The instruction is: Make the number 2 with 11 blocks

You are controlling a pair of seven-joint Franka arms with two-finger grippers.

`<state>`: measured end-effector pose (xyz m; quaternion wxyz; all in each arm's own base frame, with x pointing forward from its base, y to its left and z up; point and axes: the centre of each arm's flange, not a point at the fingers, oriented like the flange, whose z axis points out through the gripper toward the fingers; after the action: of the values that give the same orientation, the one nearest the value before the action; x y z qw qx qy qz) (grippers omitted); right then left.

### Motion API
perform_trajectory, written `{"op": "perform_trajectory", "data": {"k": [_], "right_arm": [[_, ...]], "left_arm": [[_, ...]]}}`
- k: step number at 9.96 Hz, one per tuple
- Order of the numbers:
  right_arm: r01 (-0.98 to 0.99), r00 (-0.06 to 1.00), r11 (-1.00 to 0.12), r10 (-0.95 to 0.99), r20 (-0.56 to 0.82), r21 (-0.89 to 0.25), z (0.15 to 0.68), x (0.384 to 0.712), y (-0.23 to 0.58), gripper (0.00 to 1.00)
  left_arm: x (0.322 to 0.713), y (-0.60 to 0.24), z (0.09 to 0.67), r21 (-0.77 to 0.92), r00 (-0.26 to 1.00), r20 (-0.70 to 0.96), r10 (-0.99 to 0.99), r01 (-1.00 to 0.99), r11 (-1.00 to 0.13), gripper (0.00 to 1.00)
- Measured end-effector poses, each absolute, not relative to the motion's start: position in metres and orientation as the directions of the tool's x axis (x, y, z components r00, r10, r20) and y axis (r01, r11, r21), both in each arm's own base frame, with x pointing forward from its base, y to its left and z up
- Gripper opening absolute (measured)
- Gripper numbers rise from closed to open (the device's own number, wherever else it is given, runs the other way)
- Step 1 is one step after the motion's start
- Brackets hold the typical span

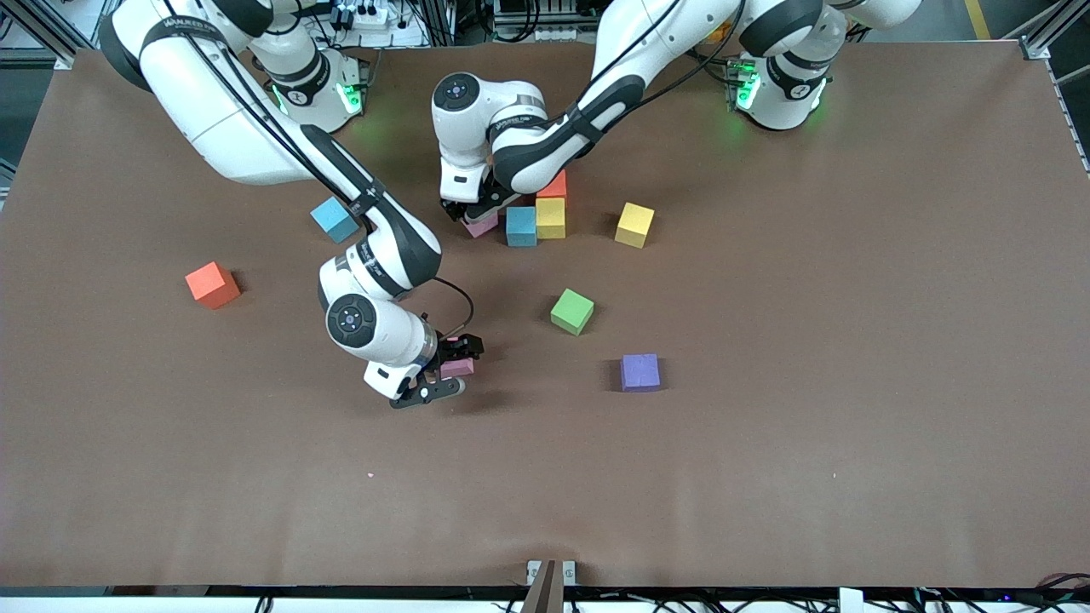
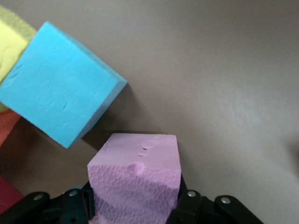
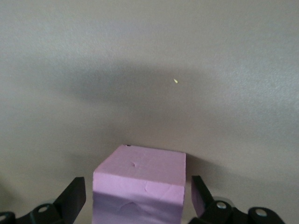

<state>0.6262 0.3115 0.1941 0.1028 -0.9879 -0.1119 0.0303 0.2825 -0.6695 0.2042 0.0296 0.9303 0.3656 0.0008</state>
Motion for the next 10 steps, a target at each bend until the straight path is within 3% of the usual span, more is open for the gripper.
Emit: {"op": "perform_trajectory", "data": {"k": [3, 5, 6, 10], "right_arm": [[0.211, 0.973, -0.955, 0.226, -0.050, -0.208, 0.186, 0.624, 0.309, 0.99], [0.208, 0.974, -0.956, 0.222, -0.047, -0.206, 0.187, 0.626, 0.307, 0.86], [0.209, 0.974, -0.956, 0.222, -0.043, -0.206, 0.188, 0.628, 0.307, 0.68], [0.219, 0.965, -0.960, 0.239, -0.105, -0.173, 0.226, 0.631, 0.304, 0.64]], "left_arm": [[0.285, -0.671, 0.204, 0.059, 0.557, -0.024, 0.830, 0.830, -0.555, 0.60], [0.293, -0.671, 0.207, 0.067, 0.451, -0.031, 0.892, 0.891, -0.448, 0.60], [0.297, -0.670, 0.207, 0.069, 0.392, -0.033, 0.920, 0.919, -0.389, 0.60], [0.308, -0.665, 0.205, 0.045, 0.289, -0.046, 0.956, 0.957, -0.287, 0.60]]}}
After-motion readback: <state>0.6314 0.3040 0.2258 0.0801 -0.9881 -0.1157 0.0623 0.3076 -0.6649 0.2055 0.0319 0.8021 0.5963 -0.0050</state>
